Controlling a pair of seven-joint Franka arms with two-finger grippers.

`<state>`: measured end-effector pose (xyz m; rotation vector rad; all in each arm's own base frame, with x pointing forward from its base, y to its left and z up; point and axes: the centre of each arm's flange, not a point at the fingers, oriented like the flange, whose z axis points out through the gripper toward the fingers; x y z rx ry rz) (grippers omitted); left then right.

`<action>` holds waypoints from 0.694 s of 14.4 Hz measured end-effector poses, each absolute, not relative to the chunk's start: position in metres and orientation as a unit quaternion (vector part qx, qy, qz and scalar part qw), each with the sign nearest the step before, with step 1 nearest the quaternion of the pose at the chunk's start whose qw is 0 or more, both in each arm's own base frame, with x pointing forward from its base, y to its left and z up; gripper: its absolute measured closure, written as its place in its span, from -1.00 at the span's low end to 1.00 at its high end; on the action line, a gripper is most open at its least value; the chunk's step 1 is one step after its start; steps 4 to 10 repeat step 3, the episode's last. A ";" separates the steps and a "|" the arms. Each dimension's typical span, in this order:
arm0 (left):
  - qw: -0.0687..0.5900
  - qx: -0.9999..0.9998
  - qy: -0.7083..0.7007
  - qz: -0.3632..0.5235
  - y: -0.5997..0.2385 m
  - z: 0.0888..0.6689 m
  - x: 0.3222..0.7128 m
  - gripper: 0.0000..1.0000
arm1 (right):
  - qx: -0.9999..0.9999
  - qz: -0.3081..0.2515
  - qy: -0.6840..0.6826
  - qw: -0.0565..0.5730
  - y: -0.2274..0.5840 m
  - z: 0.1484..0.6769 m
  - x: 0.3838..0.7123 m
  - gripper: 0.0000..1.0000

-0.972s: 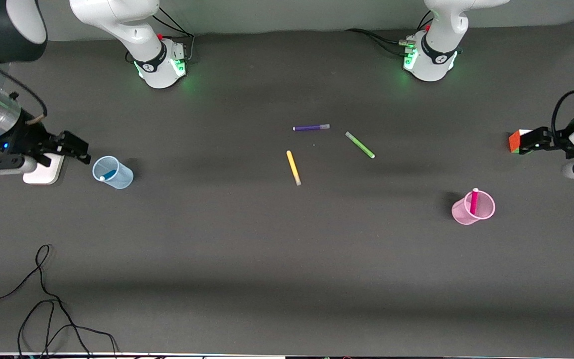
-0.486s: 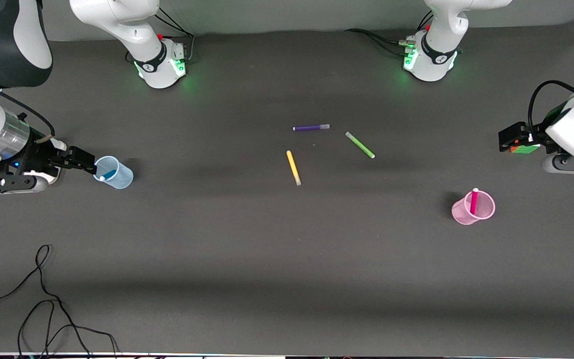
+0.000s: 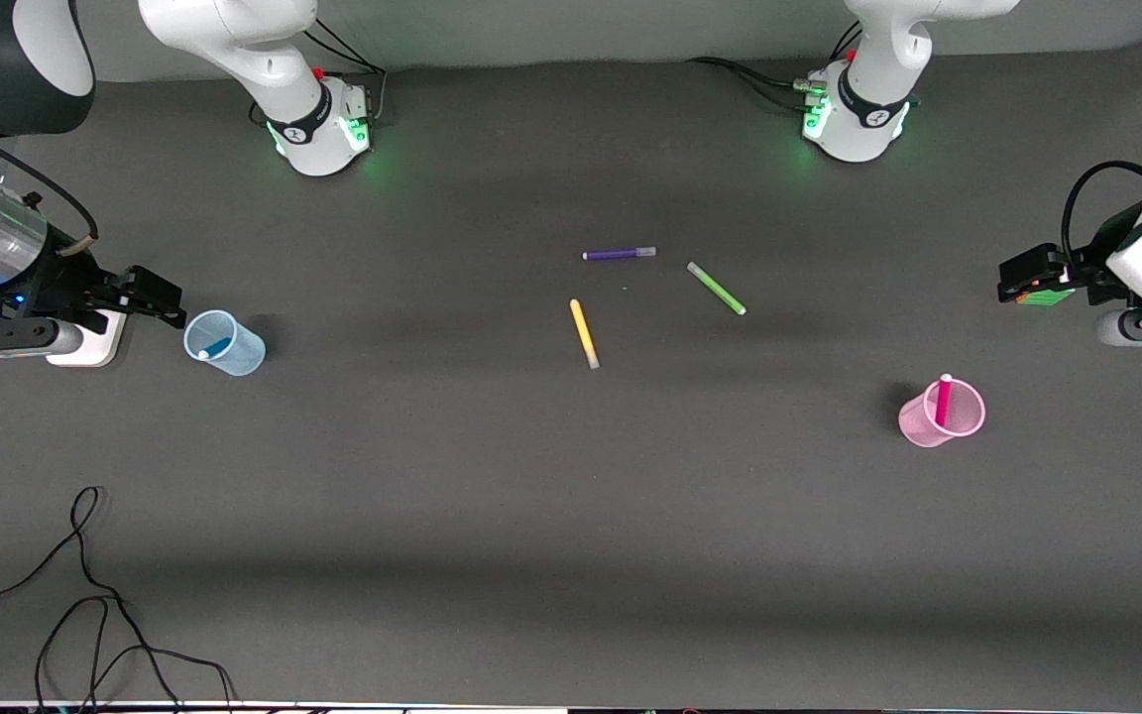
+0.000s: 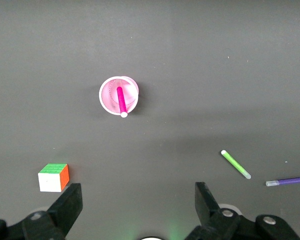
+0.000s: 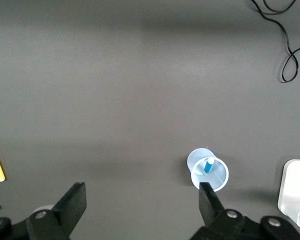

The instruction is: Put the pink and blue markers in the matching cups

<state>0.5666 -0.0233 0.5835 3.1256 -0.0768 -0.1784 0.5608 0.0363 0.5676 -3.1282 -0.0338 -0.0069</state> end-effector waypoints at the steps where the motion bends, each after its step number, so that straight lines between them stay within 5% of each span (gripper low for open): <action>1: 0.005 0.998 -0.025 -0.058 -0.024 0.583 0.566 -1.00 | -1.000 -0.001 -0.011 0.007 0.037 0.566 0.560 -1.00; 10: 0.005 0.998 -0.025 -0.059 -0.024 0.582 0.566 -1.00 | -1.000 0.001 -0.006 0.006 0.037 0.564 0.560 -1.00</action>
